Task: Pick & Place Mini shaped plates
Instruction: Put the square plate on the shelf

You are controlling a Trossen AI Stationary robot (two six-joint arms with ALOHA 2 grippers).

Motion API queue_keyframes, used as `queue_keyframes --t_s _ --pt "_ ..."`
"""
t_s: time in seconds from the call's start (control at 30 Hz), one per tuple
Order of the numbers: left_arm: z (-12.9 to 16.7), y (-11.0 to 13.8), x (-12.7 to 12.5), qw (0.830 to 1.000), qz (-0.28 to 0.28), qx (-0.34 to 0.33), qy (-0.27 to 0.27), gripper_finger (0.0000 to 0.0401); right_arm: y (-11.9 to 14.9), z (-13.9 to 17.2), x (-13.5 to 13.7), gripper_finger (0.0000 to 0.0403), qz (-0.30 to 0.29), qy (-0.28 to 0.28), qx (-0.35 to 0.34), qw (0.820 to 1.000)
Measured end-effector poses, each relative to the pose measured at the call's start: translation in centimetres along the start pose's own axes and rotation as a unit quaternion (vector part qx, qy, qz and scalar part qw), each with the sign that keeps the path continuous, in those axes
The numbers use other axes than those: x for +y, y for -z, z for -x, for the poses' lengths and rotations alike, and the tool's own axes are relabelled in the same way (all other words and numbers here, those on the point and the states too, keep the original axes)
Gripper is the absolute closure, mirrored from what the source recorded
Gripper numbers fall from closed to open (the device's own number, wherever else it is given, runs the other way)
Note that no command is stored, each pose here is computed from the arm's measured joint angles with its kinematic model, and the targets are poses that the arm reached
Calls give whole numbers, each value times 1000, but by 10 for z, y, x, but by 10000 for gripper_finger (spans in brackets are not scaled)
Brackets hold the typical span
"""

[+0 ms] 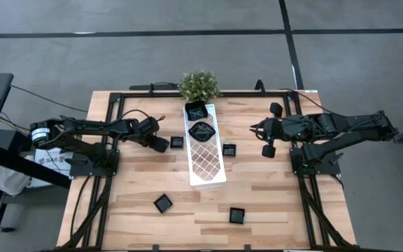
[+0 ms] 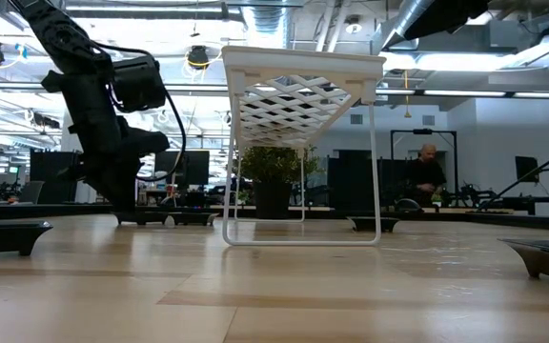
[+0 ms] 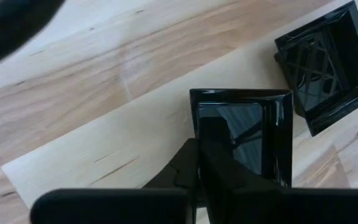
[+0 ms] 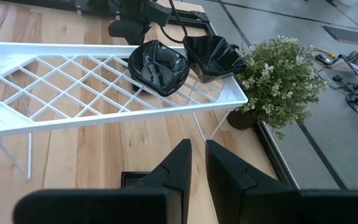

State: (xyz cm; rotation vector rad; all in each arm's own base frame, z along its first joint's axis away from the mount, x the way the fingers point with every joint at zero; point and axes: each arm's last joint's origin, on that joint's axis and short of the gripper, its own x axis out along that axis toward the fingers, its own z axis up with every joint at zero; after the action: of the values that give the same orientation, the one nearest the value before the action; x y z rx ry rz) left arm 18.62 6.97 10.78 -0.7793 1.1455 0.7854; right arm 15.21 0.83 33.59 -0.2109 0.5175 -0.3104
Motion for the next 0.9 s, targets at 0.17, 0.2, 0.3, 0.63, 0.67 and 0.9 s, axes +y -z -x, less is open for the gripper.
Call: queue_keyframes --t_s 0.17,0.2,0.3,0.63,0.67,0.9 --pt "0 0 0 1000 1 3 3 388 0 0 0 361 0 0 0 1000" --pt "0 0 0 1000 0 4 5 390 0 0 0 361 0 0 0 1000" --pt "0 0 -1 1000 4 7 9 393 0 0 0 361 0 0 0 1000" --pt "19 0 -4 999 20 -26 40 395 0 0 0 361 0 0 0 1000" --pt "22 0 -4 998 23 -34 47 395 0 0 0 361 0 0 0 1000" --pt "50 4 -1 993 41 -76 75 396 0 0 0 361 0 0 0 1000"
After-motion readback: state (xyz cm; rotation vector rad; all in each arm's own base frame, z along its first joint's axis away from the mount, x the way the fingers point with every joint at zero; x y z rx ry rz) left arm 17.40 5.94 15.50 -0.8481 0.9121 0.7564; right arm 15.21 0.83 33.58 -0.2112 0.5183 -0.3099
